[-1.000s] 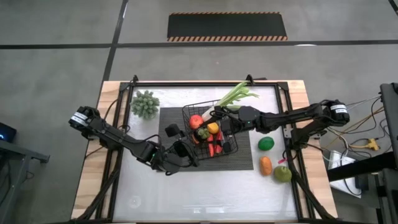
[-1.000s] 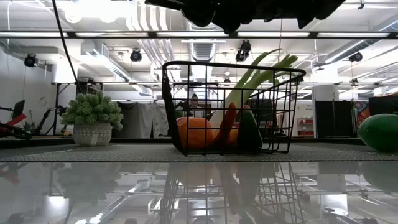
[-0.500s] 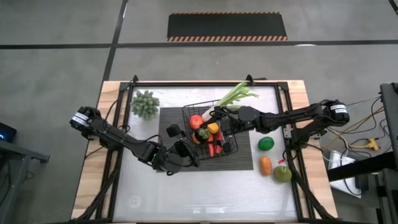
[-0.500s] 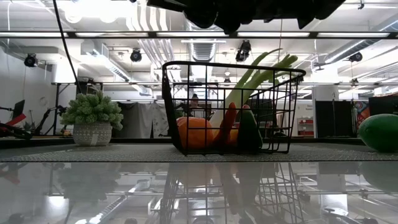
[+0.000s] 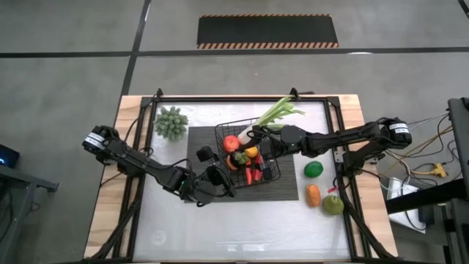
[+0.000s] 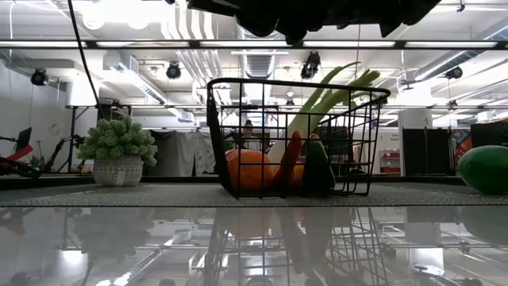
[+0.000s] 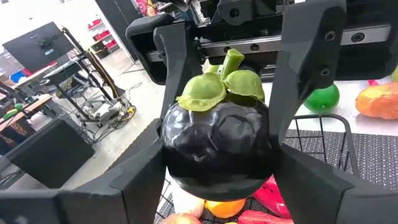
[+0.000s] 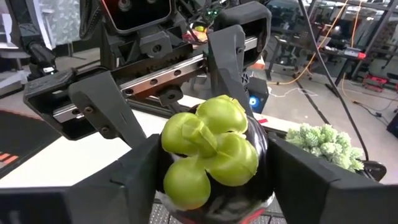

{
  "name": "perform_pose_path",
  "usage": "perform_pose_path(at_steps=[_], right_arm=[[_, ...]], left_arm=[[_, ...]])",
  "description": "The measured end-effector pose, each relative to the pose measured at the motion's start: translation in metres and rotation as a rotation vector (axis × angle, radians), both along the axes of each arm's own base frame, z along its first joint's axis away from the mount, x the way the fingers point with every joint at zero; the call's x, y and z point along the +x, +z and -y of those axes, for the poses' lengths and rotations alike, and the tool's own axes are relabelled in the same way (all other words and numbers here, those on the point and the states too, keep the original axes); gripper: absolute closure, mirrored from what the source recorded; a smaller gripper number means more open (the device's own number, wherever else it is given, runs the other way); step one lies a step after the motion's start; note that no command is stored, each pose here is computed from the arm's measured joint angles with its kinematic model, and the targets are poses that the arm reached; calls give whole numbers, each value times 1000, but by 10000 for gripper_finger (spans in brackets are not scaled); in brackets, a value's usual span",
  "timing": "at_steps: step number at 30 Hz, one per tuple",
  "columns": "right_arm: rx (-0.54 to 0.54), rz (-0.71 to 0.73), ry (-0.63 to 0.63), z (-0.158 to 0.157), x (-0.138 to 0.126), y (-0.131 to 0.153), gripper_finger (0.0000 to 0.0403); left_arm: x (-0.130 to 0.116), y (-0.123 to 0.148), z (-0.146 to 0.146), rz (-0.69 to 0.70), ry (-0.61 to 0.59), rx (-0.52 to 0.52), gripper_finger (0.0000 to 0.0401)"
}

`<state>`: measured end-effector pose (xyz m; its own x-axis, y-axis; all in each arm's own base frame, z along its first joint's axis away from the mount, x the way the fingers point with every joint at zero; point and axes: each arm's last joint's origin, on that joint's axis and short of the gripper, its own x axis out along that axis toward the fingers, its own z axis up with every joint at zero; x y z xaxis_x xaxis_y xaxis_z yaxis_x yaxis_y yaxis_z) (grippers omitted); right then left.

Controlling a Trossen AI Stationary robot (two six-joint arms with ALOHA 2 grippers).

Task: Build produce basket
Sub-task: Put the mangosteen into the wire basket

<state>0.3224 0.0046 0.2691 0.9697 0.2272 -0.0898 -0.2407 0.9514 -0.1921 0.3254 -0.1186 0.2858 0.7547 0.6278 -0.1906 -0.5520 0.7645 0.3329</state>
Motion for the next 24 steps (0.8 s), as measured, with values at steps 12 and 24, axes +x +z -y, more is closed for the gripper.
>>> perform_pose_path(at_steps=[12, 24], right_arm=[[34, -35, -2, 0, -1, -2, 164], [135, -244, -184, 13, -14, -7, 166]], left_arm=[[-2, -3, -1, -29, -5, -1, 81], [-25, 5, -9, -146, -8, 54, 65]])
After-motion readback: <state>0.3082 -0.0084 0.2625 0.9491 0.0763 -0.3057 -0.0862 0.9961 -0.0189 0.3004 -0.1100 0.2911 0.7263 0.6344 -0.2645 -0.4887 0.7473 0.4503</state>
